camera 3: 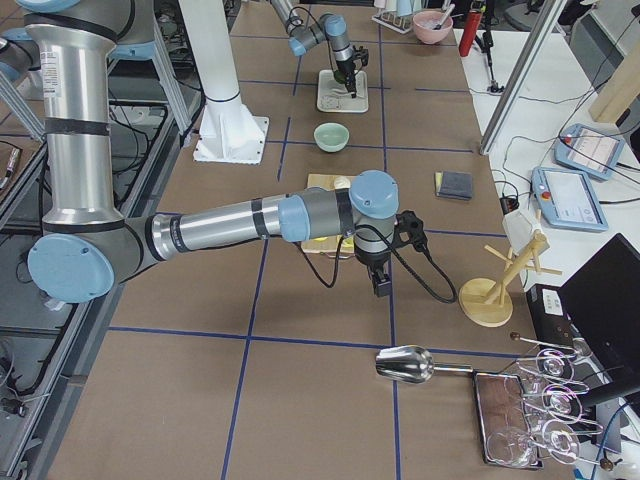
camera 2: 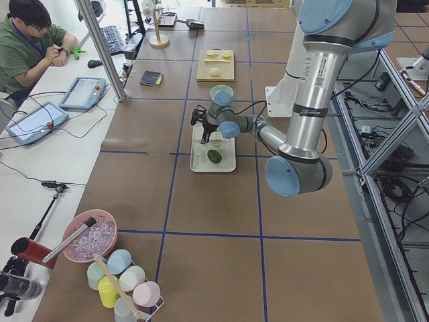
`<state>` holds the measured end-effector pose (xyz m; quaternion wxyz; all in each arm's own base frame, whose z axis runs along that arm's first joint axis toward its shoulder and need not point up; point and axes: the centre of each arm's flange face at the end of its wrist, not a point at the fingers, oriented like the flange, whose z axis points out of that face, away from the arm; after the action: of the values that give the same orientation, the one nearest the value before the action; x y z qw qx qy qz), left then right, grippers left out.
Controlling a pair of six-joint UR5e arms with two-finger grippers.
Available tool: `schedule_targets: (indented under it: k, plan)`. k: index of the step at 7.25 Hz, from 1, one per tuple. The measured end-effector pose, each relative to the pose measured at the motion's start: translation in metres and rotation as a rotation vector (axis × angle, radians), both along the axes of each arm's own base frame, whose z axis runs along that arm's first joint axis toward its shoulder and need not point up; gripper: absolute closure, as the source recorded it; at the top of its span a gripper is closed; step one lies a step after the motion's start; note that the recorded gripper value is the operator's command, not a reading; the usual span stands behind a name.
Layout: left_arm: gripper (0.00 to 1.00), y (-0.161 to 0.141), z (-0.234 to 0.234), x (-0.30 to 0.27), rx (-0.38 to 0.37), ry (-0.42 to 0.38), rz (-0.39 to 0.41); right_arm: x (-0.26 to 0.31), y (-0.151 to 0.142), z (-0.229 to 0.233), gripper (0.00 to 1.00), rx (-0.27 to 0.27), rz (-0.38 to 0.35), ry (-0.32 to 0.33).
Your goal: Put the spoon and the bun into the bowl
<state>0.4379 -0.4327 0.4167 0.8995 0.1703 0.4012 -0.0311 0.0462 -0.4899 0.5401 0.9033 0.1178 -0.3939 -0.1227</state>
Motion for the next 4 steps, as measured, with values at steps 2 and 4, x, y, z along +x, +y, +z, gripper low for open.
schedule_targets:
  k: [2, 4]
  plan:
    - [1.0, 0.001, -0.009, -0.002, 0.006, 0.015, -0.004, 0.0, 0.0, 0.0, 0.0, 0.0, 0.0, -0.001]
    - [1.0, -0.001, -0.047, 0.001, -0.061, 0.087, -0.075, 0.0, 0.0, 0.0, 0.0, 0.0, 0.0, -0.001]
